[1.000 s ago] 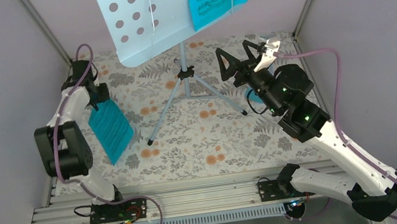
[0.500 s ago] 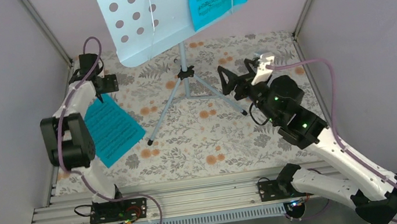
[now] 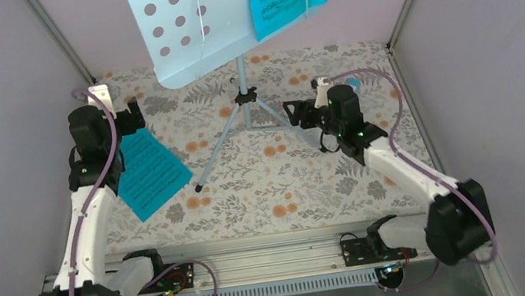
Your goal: Pack up the instrument practice props
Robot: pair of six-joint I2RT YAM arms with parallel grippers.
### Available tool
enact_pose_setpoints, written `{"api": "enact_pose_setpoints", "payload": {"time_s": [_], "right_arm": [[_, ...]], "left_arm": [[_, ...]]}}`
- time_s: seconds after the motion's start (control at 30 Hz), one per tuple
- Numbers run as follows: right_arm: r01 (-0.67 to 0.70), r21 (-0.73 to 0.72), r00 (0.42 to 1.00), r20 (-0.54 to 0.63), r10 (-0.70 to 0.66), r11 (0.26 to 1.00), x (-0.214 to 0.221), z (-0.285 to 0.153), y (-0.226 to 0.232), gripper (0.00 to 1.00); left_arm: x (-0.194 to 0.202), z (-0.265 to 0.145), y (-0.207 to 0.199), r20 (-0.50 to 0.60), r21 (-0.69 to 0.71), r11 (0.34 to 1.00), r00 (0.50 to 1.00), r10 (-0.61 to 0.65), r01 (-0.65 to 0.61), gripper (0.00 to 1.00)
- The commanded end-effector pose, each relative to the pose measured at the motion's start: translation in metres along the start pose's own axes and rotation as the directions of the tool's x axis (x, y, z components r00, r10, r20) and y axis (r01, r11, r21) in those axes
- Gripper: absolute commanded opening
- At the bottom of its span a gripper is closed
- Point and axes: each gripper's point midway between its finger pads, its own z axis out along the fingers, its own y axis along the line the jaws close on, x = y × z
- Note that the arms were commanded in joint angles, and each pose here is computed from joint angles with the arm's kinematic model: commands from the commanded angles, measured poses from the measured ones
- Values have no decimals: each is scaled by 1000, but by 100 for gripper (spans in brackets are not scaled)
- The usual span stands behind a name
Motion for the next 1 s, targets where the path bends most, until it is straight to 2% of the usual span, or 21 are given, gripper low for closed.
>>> {"api": "enact_pose_setpoints", "payload": {"time_s": [0.0, 0.1, 0.23, 0.4, 0.67, 0.97], "right_arm": [[-55, -138, 998, -16, 53, 989, -19, 35, 3, 77], [-135, -105, 987, -96, 125, 985, -5, 63, -30, 68], [-195, -92, 957, -236, 169, 977, 37, 87, -44, 58], [-235, -79, 935, -292, 203, 969, 73, 78, -49, 58], [-237, -107, 880, -446, 167, 966, 123, 53, -31, 59], [-254, -132, 885, -432, 175, 958, 129, 25, -11, 61]], "left_arm": [[7, -10, -2, 22, 12, 998, 998, 60, -60, 99], [12, -14, 6, 20, -35, 997, 997, 77, -76, 99], [9, -14, 1, 34, -9, 997, 997, 74, -74, 99], [10, -14, -1, 28, 2, 998, 997, 68, -69, 99], [0, -30, 13, 84, -75, 996, 994, 63, -57, 99], [-17, -62, 46, 188, -253, 966, 982, -2, 51, 100]]}}
